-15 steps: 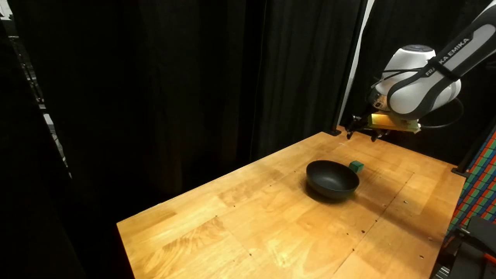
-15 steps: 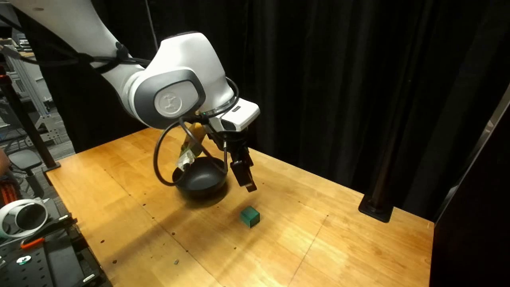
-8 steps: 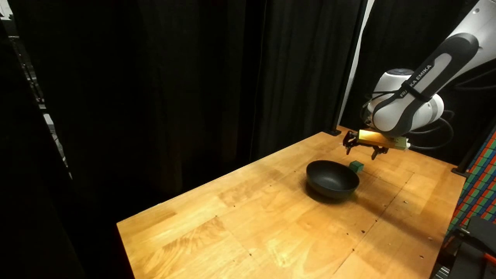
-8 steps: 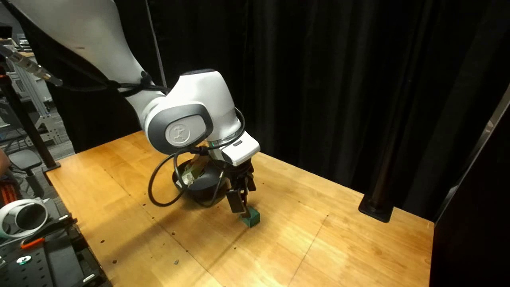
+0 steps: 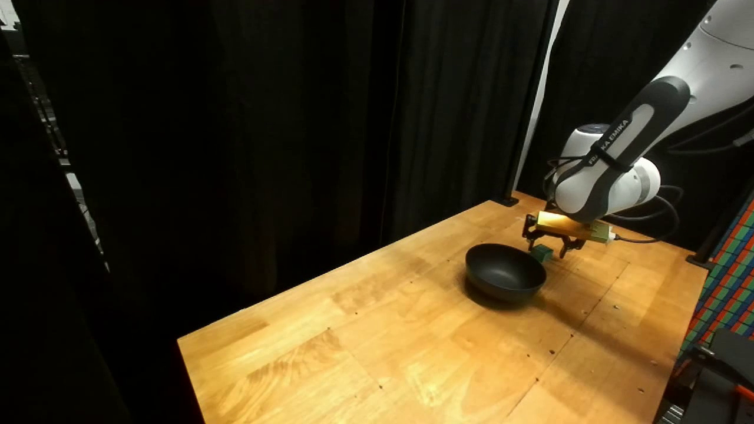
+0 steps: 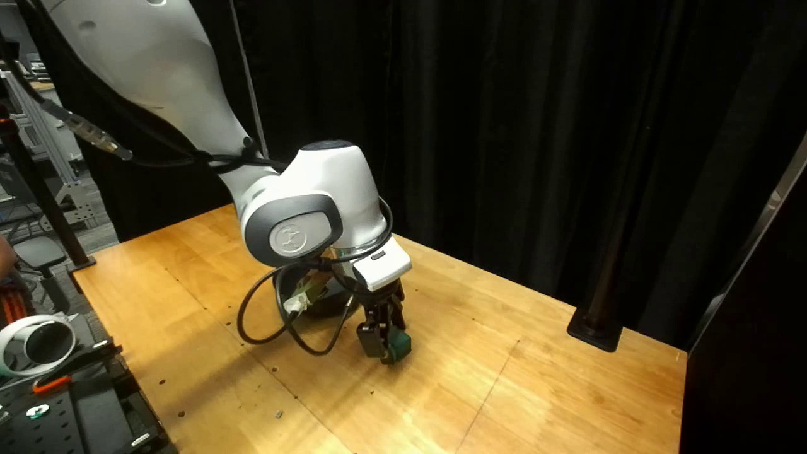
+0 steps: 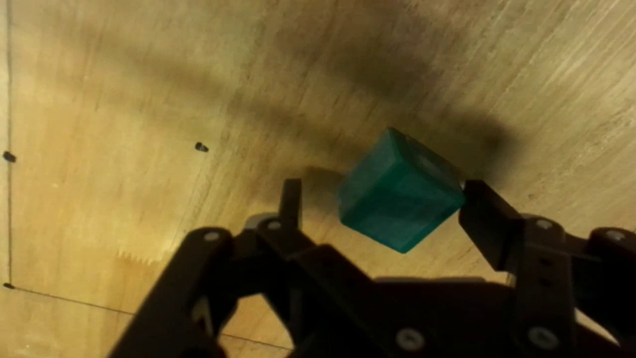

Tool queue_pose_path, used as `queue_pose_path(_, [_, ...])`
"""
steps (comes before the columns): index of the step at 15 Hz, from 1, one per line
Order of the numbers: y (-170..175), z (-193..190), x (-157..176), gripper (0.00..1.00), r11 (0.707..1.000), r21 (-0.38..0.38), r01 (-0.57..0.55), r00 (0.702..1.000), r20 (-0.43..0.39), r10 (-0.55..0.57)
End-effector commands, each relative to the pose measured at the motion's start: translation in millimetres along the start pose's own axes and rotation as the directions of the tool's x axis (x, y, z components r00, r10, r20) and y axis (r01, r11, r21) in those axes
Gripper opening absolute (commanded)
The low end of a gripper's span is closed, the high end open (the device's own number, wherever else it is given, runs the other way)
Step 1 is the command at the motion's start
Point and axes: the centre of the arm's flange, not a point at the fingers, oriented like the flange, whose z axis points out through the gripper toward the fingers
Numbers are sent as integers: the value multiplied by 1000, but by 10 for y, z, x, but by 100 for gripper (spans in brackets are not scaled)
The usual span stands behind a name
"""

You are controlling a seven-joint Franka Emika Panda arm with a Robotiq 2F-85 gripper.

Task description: Pick the block and put it in the bowl

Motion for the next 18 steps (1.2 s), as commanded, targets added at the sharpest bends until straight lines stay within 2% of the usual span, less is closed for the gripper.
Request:
queue_pose_path(1, [-63, 108, 42, 49, 999, 6, -34, 999, -15, 35])
queue_pose_path(4, [-38, 34, 29, 27, 998, 12, -63, 998, -1, 63])
queue_pose_path(5, [-34, -151, 32, 20, 997, 26, -70, 998, 5, 70])
queue_pose_path(6, [-37, -261, 42, 18, 997, 36, -73, 997, 11, 73])
queue_pose_path(10, [-153, -1103, 39, 18, 992, 107, -71, 997, 50, 66])
queue_pose_path(12, [-266, -1436, -79, 18, 989, 135, -54, 992, 118, 39])
queue_pose_path(14, [-395, -1611, -326, 18, 991, 136, -19, 970, 241, -15])
queue_pose_path(16, [-509, -1682, -632, 18, 989, 146, 9, 945, 322, -56])
queue_pose_path(17, [-552, -1713, -756, 68, 986, 167, 13, 936, 346, -71])
queue_pose_path(18, [-590, -1748, -842, 68, 985, 170, 11, 928, 366, -73])
